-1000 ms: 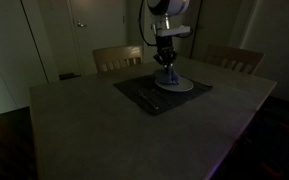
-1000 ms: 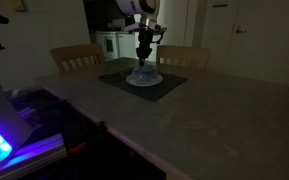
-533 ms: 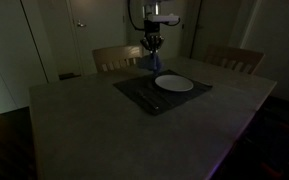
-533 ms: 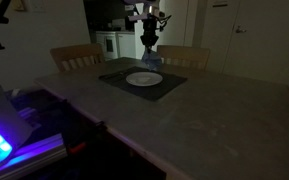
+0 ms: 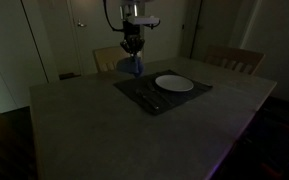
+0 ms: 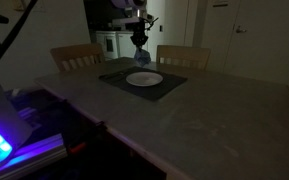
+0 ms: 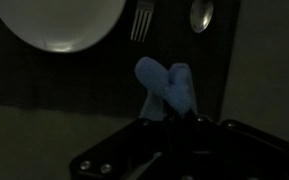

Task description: Use the towel to wipe the plate

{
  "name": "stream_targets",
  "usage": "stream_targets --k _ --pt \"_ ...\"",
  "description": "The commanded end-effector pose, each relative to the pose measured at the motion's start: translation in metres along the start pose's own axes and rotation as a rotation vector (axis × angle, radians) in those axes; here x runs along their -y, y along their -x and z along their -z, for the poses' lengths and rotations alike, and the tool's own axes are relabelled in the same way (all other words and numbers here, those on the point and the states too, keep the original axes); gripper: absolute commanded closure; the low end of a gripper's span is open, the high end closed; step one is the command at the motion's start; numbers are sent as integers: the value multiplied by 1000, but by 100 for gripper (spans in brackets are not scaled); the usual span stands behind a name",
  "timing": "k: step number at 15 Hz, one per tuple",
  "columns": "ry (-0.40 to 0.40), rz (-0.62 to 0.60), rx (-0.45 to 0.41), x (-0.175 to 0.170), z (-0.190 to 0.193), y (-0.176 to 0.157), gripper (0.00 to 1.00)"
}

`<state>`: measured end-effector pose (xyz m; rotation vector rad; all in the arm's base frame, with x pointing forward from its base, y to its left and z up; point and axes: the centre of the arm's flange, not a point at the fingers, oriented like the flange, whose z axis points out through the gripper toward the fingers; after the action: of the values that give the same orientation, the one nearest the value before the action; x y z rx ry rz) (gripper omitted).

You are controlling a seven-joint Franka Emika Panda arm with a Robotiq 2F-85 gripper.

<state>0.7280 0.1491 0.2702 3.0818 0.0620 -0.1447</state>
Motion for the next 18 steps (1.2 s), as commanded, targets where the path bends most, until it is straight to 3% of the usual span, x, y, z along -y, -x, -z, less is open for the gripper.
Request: stream_targets --k 1,9,18 --pt "34 36 25 16 -17 -11 98" --pt "131 -6 66 23 -65 1 98" --pt "109 11 92 36 -77 9 98"
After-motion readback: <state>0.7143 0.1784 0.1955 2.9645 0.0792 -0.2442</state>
